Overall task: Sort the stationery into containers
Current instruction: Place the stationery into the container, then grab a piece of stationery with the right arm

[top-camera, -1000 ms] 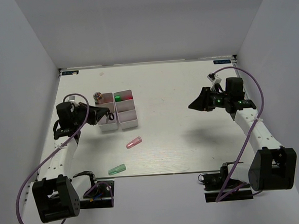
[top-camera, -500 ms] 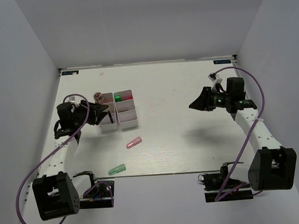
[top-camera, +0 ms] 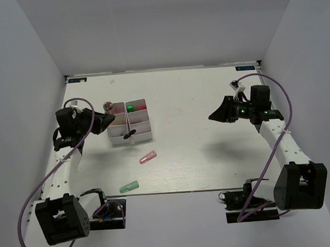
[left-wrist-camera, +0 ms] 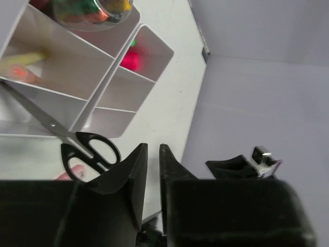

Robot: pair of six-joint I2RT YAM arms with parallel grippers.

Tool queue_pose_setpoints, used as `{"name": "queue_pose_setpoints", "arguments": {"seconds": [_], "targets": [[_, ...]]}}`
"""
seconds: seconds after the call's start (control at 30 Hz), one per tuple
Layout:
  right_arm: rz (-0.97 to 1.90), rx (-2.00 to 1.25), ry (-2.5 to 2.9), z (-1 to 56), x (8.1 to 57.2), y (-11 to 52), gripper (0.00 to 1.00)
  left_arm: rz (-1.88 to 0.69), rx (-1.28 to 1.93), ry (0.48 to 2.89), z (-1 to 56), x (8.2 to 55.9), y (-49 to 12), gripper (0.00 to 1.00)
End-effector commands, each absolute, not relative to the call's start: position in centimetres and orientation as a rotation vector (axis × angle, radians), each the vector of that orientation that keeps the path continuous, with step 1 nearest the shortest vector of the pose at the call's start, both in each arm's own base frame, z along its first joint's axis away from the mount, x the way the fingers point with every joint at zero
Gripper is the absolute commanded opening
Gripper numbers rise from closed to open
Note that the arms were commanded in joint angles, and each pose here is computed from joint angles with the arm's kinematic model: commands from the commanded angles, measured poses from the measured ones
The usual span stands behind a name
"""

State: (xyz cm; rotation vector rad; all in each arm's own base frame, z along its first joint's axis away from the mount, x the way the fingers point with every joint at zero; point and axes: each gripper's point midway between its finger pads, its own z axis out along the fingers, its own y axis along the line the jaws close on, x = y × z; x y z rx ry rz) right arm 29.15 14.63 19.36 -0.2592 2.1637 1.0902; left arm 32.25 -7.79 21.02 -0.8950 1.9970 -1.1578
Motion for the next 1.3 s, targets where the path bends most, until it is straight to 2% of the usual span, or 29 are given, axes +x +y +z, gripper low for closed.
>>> {"name": "queue_pose_setpoints", "arguments": {"seconds": [0.0, 0.03, 0.1, 0.13, 0.17, 0.2, 0.23, 0.27, 0.3, 0.33, 0.37, 0.4, 0.47, 0.57, 0.63, 0.67, 0.7, 0.73, 0.77, 0.8, 0.83, 0.87, 0.9, 0.93, 1.0, 1.03, 1.27], "targets": [[1.111, -0.369, 2.132, 19.6, 28.7, 15.2, 0.4, -1.122, -0.756, 2.0, 23.5, 31.1, -7.8, 0.23], [1.13, -0.414, 2.124, 19.5, 28.5, 15.5, 0.32, -1.121, -0.729, 2.022, 23.9, 30.6, -8.1, 0.17], [1.271, -0.704, 2.01, 21.0, 26.1, 17.7, 0.15, -1.094, -0.536, 2.143, 24.0, 27.9, -10.3, 0.14], [1.312, -0.811, 1.937, 22.7, 26.7, 18.6, 0.07, -1.071, -0.492, 2.178, 23.9, 27.1, -10.7, 0.26], [1.386, -0.828, 2.031, 22.0, 24.3, 18.9, 0.05, -0.966, -0.359, 2.224, 23.7, 25.7, -10.5, 0.36], [1.351, -1.044, 1.925, 21.6, 23.5, 20.4, 0.05, -0.972, -0.252, 2.333, 22.7, 23.1, -12.7, 0.5], [1.265, -1.176, 1.864, 20.9, 23.9, 20.6, 0.06, -0.867, -0.199, 2.356, 21.8, 22.7, -12.1, 0.63], [1.261, -1.317, 1.81, 20.2, 23.9, 21.8, 0.18, -0.841, -0.128, 2.369, 21.6, 21.4, -12.7, 0.91], [1.263, -1.385, 1.782, 20.5, 23.4, 22.2, 0.24, -0.683, -0.141, 2.436, 19.7, 20.1, -11.0, 1.0], [1.216, -1.543, 1.669, 19.8, 23.6, 23.4, 0.33, -0.66, -0.09, 2.456, 19.3, 19.3, -11.3, 1.0], [1.222, -1.681, 1.58, 19.0, 22.8, 24.5, 0.53, -0.623, -0.088, 2.469, 19.0, 18.3, -10.7, 1.0], [1.233, -1.743, 1.578, 18.1, 22.7, 25.2, 0.57, -0.518, -0.087, 2.479, 18.4, 17.9, -9.4, 1.0], [1.159, -1.999, 1.471, 15.1, 21.2, 27.1, 0.59, -0.441, -0.104, 2.481, 18.2, 17.4, -8.2, 1.0], [1.005, -2.132, 1.409, 12.1, 21.7, 29.9, 0.46, -0.258, -0.149, 2.454, 17.2, 17.1, -5.4, 1.0], [0.878, -2.154, 1.368, 10.2, 22.7, 32.0, 0.3, -0.277, -0.113, 2.352, 18.0, 17.4, -5.4, 0.66], [0.869, -2.132, 1.413, 9.5, 22.8, 32.1, 0.24, -0.259, -0.087, 2.371, 16.3, 17.1, -5.2, 0.45], [0.856, -2.108, 1.389, 9.4, 23.1, 33.2, 0.21, -0.273, -0.071, 2.323, 16.8, 17.1, -5.3, 0.12], [0.829, -2.121, 1.373, 9.0, 23.0, 33.7, 0.21, -0.265, -0.048, 2.29, 16.8, 17.3, -5.2, 0.05], [0.812, -2.123, 1.38, 8.6, 23.2, 34.1, 0.21, -0.262, -0.035, 2.283, 16.4, 17.1, -5.1, 0.02], [0.8, -2.155, 1.378, 7.8, 22.7, 34.4, 0.31, -0.256, -0.019, 2.269, 16.4, 17.1, -5.0, 0.01], [0.778, -2.184, 1.354, 7.4, 22.4, 35.1, 0.37, -0.243, 0.007, 2.258, 16.3, 17.1, -4.9, 0.01], [0.767, -2.206, 1.347, 7.1, 22.2, 35.3, 0.41, -0.253, 0.015, 2.21, 16.9, 17.3, -5.0, 0.08], [0.75, -2.239, 1.32, 6.8, 21.7, 35.8, 0.44, -0.25, 0.022, 2.213, 16.3, 17.2, -5.0, 0.22], [0.716, -2.278, 1.317, 5.9, 21.7, 36.4, 0.48, -0.205, 0.008, 2.202, 16.3, 17.4, -4.3, 0.57], [0.68, -2.314, 1.292, 5.3, 21.4, 37.2, 0.5, -0.173, -0.013, 2.157, 16.1, 17.4, -3.6, 0.61], [0.668, -2.328, 1.283, 4.7, 21.4, 37.9, 0.52, -0.164, -0.016, 2.147, 16.1, 17.4, -3.4, 0.73], [0.583, -2.334, 1.281, 3.2, 21.7, 41.0, 0.54, -0.059, -0.074, 1.941, 17.8, 16.9, -1.0, 0.79]]}}
